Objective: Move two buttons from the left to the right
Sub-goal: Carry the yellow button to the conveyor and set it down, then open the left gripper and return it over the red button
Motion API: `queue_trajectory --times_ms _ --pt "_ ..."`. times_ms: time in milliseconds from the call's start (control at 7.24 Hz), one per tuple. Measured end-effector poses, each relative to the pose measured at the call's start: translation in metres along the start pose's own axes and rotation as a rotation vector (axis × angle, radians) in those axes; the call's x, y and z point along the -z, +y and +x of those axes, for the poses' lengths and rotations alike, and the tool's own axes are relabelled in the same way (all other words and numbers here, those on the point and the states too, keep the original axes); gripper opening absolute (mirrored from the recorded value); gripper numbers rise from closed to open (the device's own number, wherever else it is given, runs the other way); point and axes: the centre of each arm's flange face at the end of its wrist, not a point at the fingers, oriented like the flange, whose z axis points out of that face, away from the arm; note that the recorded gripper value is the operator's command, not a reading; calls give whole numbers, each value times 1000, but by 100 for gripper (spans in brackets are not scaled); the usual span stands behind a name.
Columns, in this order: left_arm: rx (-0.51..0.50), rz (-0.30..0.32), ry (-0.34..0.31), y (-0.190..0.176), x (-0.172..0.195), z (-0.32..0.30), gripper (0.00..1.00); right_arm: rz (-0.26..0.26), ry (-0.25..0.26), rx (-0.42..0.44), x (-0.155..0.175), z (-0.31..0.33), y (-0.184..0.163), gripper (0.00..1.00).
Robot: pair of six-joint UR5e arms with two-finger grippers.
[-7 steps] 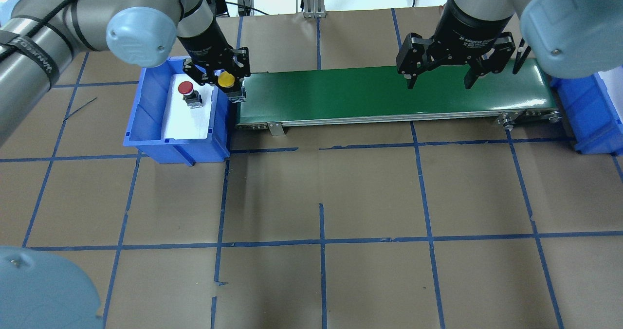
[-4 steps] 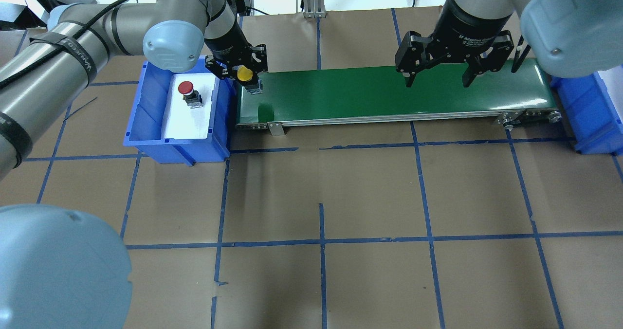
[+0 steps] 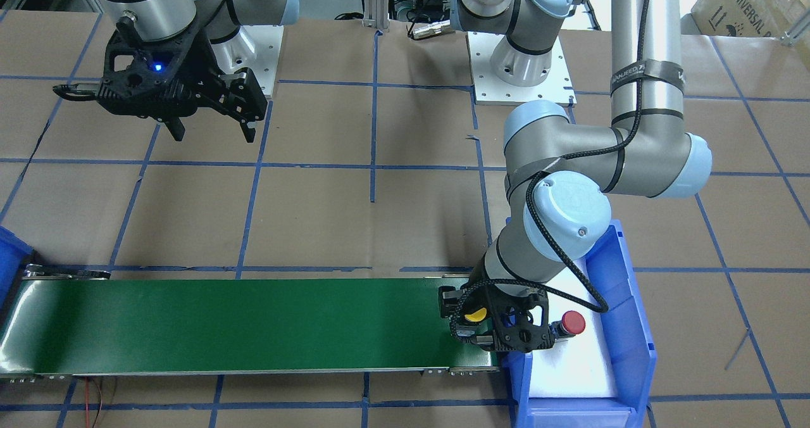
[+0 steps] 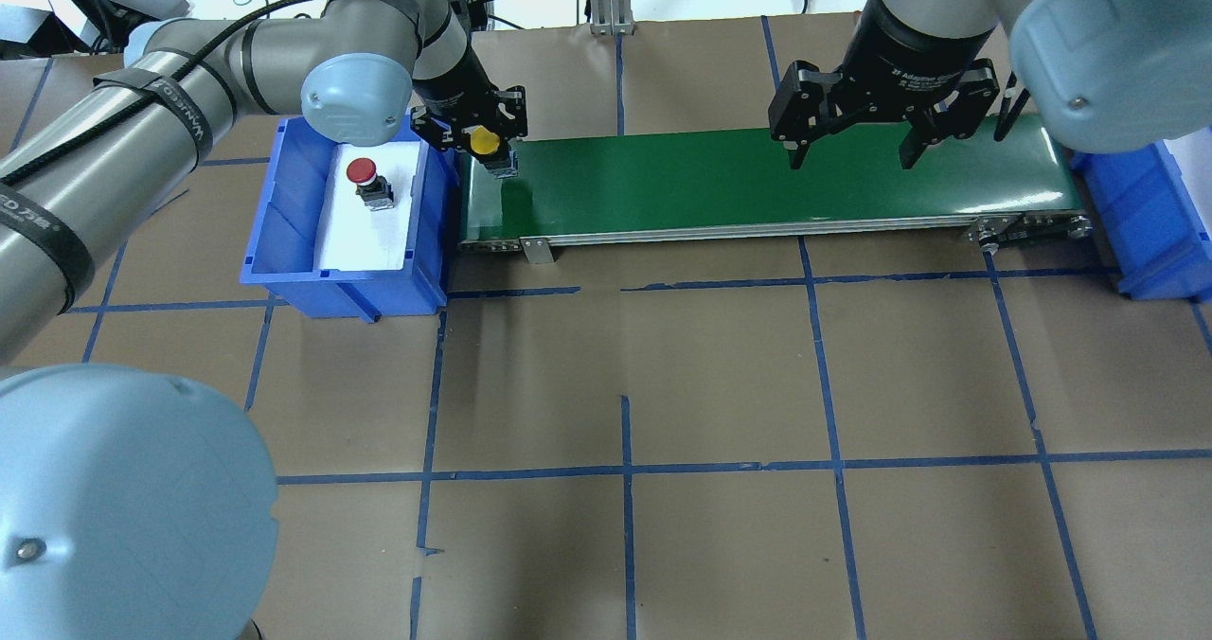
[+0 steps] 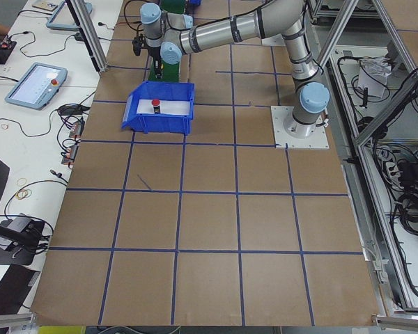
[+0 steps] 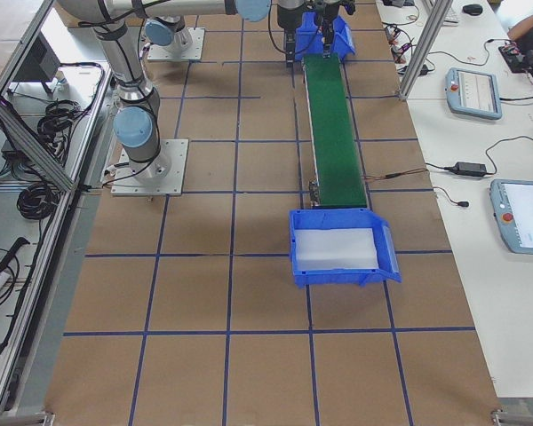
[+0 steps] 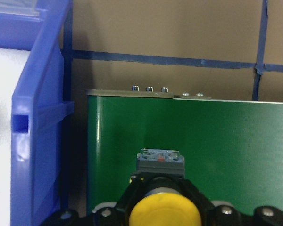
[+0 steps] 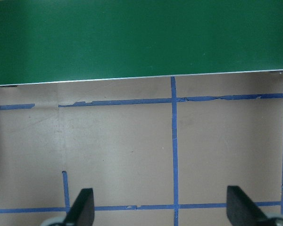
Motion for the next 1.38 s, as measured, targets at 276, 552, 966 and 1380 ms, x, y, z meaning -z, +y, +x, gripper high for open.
queue_trajectory --times_ms 276,552,966,1380 --pt "2 -16 -1 4 -8 -2 56 1 -1 0 0 0 0 100" --pt "-7 -35 0 12 -15 -3 100 3 -3 0 -1 -1 -2 100" --pt "-26 -12 1 14 10 -1 100 10 -3 1 1 -1 -3 100" --pt "-48 -9 -20 18 81 -28 100 14 -28 -7 2 -3 -3 100"
